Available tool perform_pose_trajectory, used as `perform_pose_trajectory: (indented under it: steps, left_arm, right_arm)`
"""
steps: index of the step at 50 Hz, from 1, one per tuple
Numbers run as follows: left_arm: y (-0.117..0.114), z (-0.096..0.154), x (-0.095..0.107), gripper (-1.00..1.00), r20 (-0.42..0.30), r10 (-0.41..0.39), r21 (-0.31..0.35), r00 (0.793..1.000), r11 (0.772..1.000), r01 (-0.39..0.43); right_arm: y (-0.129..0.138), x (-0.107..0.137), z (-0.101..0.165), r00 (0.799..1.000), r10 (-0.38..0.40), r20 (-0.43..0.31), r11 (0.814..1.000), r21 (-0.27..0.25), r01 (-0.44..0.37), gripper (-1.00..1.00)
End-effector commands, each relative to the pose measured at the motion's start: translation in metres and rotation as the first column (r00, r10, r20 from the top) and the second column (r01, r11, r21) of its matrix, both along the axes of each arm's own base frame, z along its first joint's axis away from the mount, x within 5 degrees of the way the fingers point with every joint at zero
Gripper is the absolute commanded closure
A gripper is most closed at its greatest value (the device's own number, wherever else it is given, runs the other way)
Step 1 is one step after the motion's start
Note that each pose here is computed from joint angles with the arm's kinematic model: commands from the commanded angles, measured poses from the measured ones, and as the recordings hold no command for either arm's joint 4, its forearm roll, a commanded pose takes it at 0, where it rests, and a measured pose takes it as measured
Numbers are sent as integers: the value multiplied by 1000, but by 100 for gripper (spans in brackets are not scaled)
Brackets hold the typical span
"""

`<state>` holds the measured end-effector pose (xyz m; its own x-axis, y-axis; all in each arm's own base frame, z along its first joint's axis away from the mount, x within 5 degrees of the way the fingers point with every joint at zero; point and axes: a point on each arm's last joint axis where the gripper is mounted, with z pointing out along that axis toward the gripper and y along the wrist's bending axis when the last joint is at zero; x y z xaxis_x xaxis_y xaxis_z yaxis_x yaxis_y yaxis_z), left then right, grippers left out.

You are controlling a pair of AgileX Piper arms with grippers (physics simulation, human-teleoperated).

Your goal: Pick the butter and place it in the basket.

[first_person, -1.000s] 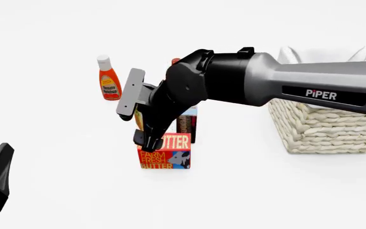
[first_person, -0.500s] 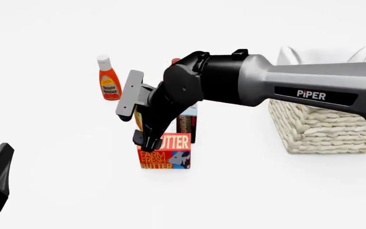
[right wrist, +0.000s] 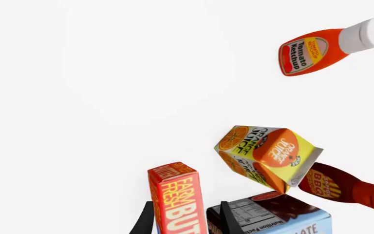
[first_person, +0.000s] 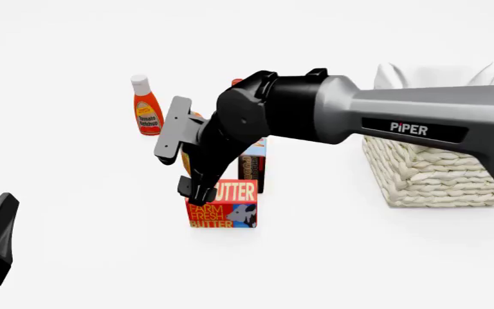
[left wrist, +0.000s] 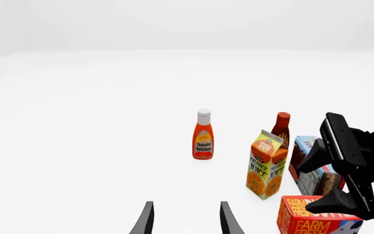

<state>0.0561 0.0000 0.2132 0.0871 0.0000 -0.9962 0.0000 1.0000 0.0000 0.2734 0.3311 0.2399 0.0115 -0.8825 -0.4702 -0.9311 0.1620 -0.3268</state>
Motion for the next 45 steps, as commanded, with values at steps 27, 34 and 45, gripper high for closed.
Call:
perform_pose_trajectory:
  steps: [27,34,45]
  left_arm:
    - [0,0,0,-100,0,0,0,1000,1000,0]
    - [0,0,0,-100,0,0,0,1000,1000,0]
    - [0,0,0,-100,0,0,0,1000,1000,0]
  right_arm:
    - [2,4,-8,1000,-5,-9,1000,-10,5,-100]
    - [3,4,-11,1000,-6,-12,1000,-12,6,-100]
    - [3,6,-15,1000,-8,-17,1000,-18,7,-100]
